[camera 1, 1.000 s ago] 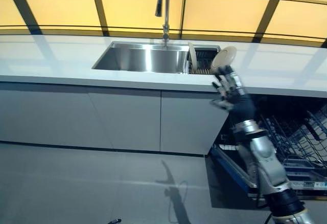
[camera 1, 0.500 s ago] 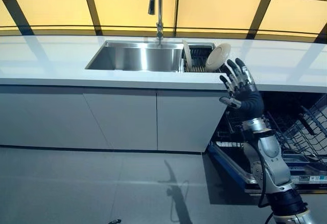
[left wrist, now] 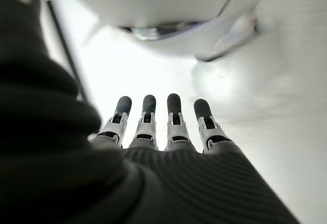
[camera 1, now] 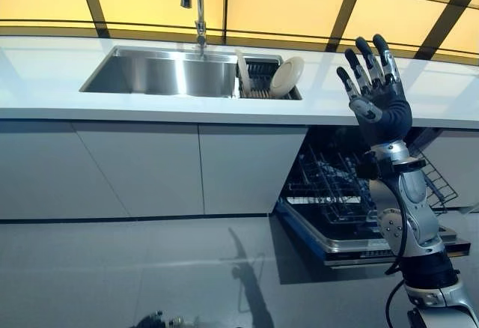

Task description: Take plates into dishwasher

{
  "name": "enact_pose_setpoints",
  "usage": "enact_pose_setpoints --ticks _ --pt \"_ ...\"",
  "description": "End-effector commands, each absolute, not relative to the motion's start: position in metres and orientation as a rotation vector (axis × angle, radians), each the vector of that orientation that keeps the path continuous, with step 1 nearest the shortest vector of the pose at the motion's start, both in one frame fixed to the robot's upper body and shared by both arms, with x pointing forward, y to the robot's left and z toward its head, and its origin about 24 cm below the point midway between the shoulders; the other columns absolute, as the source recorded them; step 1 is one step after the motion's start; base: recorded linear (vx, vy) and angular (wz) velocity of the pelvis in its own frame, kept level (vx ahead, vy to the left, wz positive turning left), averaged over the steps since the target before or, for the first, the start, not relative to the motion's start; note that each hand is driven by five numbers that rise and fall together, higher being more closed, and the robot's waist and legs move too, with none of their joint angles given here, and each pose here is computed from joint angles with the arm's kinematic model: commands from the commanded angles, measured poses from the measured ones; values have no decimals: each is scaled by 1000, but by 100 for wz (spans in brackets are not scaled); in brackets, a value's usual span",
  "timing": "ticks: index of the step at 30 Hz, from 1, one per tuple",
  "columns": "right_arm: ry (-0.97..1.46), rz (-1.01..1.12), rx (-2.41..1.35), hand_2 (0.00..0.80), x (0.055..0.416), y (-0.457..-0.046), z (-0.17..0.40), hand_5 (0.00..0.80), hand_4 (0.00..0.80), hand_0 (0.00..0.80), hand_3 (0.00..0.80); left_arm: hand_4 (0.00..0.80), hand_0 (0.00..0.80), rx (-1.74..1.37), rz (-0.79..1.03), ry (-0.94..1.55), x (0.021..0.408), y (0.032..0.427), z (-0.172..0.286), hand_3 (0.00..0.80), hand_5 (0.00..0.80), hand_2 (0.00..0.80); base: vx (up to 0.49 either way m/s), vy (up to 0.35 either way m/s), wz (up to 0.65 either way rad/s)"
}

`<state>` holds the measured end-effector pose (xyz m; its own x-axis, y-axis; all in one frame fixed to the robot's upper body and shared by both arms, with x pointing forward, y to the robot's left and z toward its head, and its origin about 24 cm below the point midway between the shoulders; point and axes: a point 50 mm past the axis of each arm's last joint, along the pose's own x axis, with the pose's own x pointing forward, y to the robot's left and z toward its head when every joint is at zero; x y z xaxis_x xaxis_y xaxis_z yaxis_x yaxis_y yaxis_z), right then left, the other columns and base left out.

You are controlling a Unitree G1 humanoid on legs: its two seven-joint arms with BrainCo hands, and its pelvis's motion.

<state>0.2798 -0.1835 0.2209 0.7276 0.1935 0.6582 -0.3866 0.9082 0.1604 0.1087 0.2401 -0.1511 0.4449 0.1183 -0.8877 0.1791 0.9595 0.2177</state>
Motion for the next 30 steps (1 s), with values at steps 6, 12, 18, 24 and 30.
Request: enact_pose_setpoints --ticks 6,12,18,24,30 --pt "-774 358 321 0 288 -158 243 0 0 0 0 0 0 270 -46 1180 93 233 -159 0 0 0 346 41 -38" --pt "-763 353 257 0 286 -171 245 0 0 0 0 0 0 249 -8 1272 59 239 -165 0 0 0 582 72 -12" --pt "-760 278 289 0 272 -201 236 0 0 0 0 0 0 208 44 1235 67 244 -162 0 0 0 784 146 -16" --pt "-747 247 339 0 272 -202 230 0 0 0 0 0 0 250 -46 1157 92 234 -158 0 0 0 406 186 -1" --pt "-767 200 341 0 280 -201 233 0 0 0 0 0 0 346 -115 1075 131 232 -147 0 0 0 220 -92 3"
